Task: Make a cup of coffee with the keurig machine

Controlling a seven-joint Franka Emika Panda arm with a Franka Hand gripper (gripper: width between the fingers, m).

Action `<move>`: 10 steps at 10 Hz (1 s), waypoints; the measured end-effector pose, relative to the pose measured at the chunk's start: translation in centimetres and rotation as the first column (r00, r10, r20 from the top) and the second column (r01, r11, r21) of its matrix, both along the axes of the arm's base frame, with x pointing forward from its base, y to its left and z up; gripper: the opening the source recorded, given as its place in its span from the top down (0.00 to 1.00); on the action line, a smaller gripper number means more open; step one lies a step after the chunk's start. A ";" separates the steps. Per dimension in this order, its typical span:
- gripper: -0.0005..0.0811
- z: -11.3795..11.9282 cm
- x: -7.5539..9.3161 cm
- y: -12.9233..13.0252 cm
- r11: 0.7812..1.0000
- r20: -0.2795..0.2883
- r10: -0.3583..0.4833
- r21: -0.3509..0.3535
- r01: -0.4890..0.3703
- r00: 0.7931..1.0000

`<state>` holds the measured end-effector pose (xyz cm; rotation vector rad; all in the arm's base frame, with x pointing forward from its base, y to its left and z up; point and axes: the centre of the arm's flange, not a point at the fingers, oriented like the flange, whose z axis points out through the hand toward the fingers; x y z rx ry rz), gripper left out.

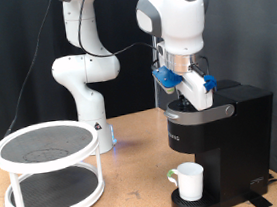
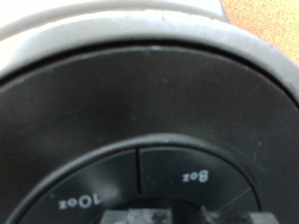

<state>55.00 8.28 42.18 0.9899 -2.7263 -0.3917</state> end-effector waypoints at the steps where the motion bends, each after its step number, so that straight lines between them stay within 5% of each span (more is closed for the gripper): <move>1: 0.99 0.0 0.0 0.0 1.000 0.001 0.004 0.000 -0.004 1.000; 7: 0.99 0.3 0.1 0.2 1.000 0.010 0.011 0.007 -0.011 1.000; 10: 0.99 1.6 0.2 0.5 0.997 0.050 0.004 0.081 -0.009 0.999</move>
